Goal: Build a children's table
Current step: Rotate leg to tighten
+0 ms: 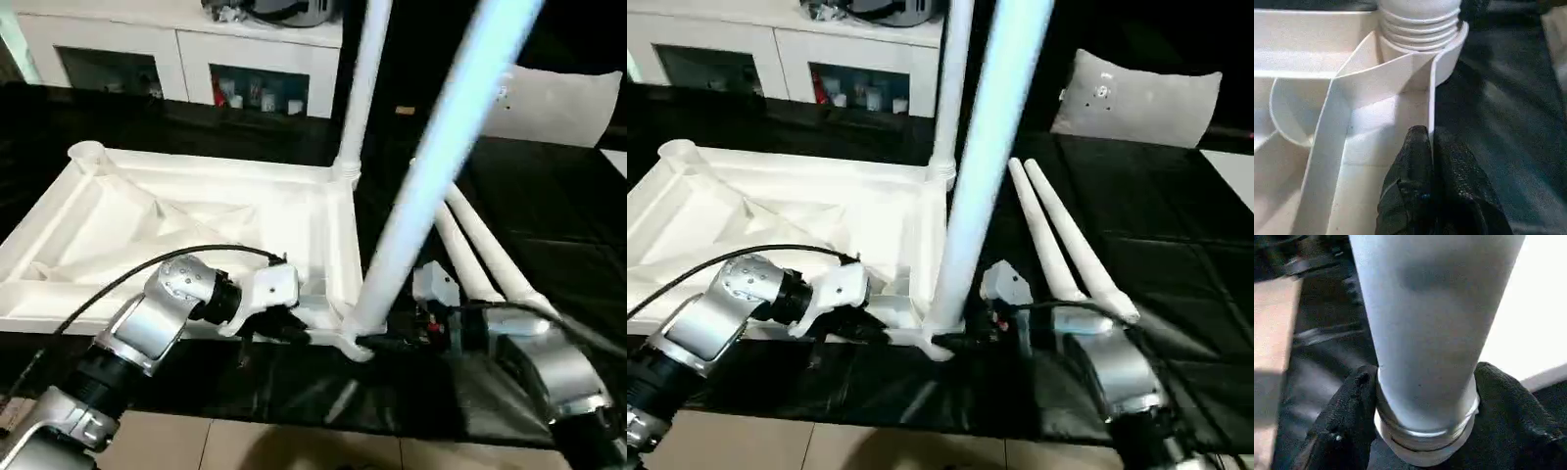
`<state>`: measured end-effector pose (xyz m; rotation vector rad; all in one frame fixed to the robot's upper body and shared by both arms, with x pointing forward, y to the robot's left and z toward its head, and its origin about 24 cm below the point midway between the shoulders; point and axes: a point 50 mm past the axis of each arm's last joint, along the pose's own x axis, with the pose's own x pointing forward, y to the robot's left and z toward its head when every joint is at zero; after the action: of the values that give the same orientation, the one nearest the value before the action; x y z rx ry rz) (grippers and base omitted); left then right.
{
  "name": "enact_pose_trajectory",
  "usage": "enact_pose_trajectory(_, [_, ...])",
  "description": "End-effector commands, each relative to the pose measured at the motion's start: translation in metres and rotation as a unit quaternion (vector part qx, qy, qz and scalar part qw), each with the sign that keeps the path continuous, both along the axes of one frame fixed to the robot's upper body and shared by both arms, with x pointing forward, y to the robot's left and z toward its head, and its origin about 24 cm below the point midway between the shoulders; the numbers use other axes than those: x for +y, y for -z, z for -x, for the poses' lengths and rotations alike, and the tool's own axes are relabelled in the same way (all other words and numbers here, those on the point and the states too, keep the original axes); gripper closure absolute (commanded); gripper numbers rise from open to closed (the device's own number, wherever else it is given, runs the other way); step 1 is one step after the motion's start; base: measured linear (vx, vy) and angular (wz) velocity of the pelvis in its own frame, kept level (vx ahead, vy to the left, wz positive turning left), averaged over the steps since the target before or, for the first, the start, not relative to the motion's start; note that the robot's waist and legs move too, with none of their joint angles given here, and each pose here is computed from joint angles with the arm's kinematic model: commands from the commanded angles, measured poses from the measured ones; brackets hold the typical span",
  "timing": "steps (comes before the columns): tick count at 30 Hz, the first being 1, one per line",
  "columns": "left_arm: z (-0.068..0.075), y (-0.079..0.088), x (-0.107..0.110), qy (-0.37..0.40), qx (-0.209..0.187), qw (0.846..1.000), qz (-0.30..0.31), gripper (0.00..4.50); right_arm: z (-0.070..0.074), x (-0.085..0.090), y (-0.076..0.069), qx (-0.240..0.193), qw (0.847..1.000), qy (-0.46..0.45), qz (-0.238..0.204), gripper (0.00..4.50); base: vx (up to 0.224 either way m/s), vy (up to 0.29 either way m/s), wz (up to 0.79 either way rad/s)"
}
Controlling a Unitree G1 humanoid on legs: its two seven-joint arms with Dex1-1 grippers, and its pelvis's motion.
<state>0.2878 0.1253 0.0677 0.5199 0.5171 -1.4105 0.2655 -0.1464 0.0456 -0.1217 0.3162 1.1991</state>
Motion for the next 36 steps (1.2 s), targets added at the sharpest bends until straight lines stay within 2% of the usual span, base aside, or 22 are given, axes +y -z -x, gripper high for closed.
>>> enact_pose_trajectory(1, [-0.002,0.0,-0.025,-0.04,-0.006,0.999,0.034,4.5,0.001,0.023,0.012,0.027,0.999,0.043,-0.011,1.84,0.0,0.0,0.0])
enact_pose_trajectory(5, [-0.012,0.0,-0.037,-0.117,-0.005,0.992,0.057,4.5,-0.009,0.042,0.013,0.043,0.99,0.125,-0.043,1.84,-0.027,0.007,-0.05])
enact_pose_trajectory(7, [-0.025,-0.003,-0.046,-0.2,-0.028,0.978,0.06,4.5,-0.021,0.057,0.013,0.061,0.973,0.215,-0.061,1.84,0.0,0.0,0.0])
enact_pose_trajectory(8, [-0.026,-0.003,-0.047,-0.205,-0.03,0.976,0.06,4.5,-0.021,0.058,0.013,0.062,0.972,0.22,-0.061,1.84,0.0,0.0,0.0])
enact_pose_trajectory(9, [-0.033,-0.006,-0.051,-0.243,-0.044,0.967,0.063,4.5,-0.026,0.064,0.015,0.069,0.963,0.253,-0.057,1.84,0.0,0.0,0.0])
enact_pose_trajectory(11, [-0.035,-0.008,-0.053,-0.257,-0.05,0.963,0.063,4.5,-0.028,0.067,0.015,0.071,0.96,0.266,-0.054,1.84,0.0,0.0,0.0])
enact_pose_trajectory(14, [-0.043,-0.016,-0.07,-0.293,-0.077,0.95,0.081,4.5,-0.035,0.072,0.019,0.082,0.939,0.33,-0.051,1.84,0.0,0.0,0.0])
enact_pose_trajectory(15, [-0.042,-0.018,-0.077,-0.287,-0.079,0.95,0.091,4.5,-0.036,0.073,0.018,0.078,0.937,0.338,-0.052,1.5,0.0,0.0,0.0])
enact_pose_trajectory(17, [-0.038,-0.018,-0.084,-0.27,-0.075,0.955,0.098,4.5,-0.037,0.072,0.018,0.072,0.933,0.347,-0.056,1.15,0.0,0.0,0.0])
enact_pose_trajectory(18, [-0.034,-0.016,-0.089,-0.248,-0.08,0.961,0.093,4.5,-0.038,0.07,0.015,0.065,0.927,0.363,-0.063,1.15,0.0,0.0,0.0])
enact_pose_trajectory(25, [-0.034,-0.011,-0.082,-0.227,-0.104,0.966,0.073,4.5,-0.042,0.06,0.01,0.022,0.919,0.389,-0.053,0.33,0.0,0.0,0.0])
enact_pose_trajectory(28, [-0.038,-0.011,-0.074,-0.221,-0.121,0.966,0.063,4.5,-0.041,0.05,0.006,0.011,0.917,0.392,-0.071,0.12,0.0,0.0,0.0])
enact_pose_trajectory(32, [-0.042,-0.013,-0.067,-0.224,-0.134,0.963,0.071,4.5,-0.039,0.038,-0.002,-0.01,0.909,0.407,-0.092,0.05,0.0,0.0,0.0])
enact_pose_trajectory(33, [-0.043,-0.017,-0.065,-0.232,-0.12,0.96,0.101,4.07,-0.036,0.031,-0.008,-0.023,0.908,0.403,-0.108,0.0,0.0,0.0,0.0])
enact_pose_trajectory(35, [-0.042,-0.02,-0.065,-0.233,-0.111,0.958,0.127,4.07,-0.034,0.027,-0.012,-0.036,0.91,0.398,-0.115,0.0,0.0,0.0,0.0])
enact_pose_trajectory(36, [-0.041,-0.021,-0.065,-0.232,-0.107,0.957,0.135,3.9,-0.033,0.026,-0.014,-0.041,0.911,0.394,-0.119,0.0,0.0,0.0,0.0])
